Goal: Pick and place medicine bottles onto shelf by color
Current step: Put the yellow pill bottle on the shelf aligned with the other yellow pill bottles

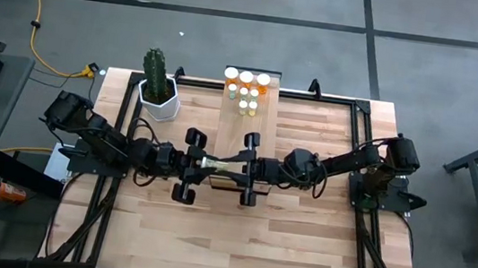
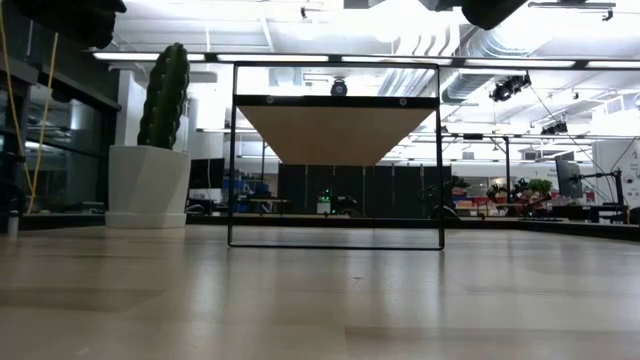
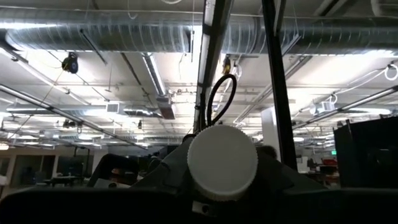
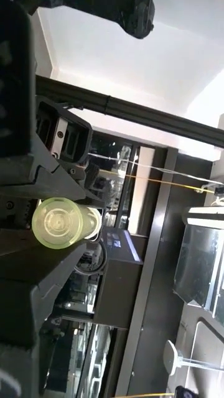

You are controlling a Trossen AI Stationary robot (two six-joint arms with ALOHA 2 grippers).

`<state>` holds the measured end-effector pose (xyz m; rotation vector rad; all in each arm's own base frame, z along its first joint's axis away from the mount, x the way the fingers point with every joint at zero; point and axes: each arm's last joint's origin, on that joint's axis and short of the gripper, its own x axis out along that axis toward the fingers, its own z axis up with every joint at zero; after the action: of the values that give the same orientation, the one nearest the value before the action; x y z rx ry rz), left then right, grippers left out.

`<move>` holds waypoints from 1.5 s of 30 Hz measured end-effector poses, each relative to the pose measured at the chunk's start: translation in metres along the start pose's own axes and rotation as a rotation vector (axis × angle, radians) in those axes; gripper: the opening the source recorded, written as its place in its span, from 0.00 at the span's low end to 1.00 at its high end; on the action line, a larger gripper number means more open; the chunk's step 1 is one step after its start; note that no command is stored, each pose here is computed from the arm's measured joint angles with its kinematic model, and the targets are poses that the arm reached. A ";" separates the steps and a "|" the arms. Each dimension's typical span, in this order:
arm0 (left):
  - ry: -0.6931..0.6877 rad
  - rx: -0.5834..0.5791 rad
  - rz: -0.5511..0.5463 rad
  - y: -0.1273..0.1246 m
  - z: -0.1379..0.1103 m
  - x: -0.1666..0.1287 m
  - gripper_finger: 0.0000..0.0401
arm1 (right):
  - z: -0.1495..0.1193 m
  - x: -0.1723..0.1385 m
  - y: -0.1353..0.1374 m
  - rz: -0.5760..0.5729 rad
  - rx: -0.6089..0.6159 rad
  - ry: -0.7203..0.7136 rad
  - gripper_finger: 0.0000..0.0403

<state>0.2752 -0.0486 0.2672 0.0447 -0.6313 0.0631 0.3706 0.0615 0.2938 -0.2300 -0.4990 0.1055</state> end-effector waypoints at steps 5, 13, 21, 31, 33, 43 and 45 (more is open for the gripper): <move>0.005 -0.006 0.030 0.001 0.000 0.000 0.22 | 0.000 0.000 0.000 -0.016 0.002 0.008 0.27; 0.026 0.004 0.099 0.006 0.017 0.001 0.22 | 0.011 -0.003 -0.010 -0.170 -0.034 0.212 0.48; 0.117 0.056 0.173 0.010 0.025 0.000 0.22 | 0.038 -0.021 -0.021 -0.186 -0.133 0.497 0.56; 0.292 0.075 0.302 0.026 0.012 -0.002 0.22 | 0.070 -0.072 -0.035 -0.314 -0.184 0.907 0.56; 0.321 0.062 0.321 0.033 0.008 -0.002 0.22 | 0.075 -0.087 -0.038 -0.350 -0.186 1.008 0.56; 0.591 0.037 0.332 0.059 0.005 0.030 0.22 | 0.092 -0.171 -0.029 -0.548 -0.103 1.091 0.56; 0.693 0.058 0.354 0.065 0.008 0.037 0.22 | 0.083 -0.193 -0.025 -0.611 -0.102 1.030 0.56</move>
<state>0.2956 0.0174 0.2975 -0.0336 0.0619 0.4209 0.1626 0.0235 0.2810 -0.1933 0.4673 -0.6165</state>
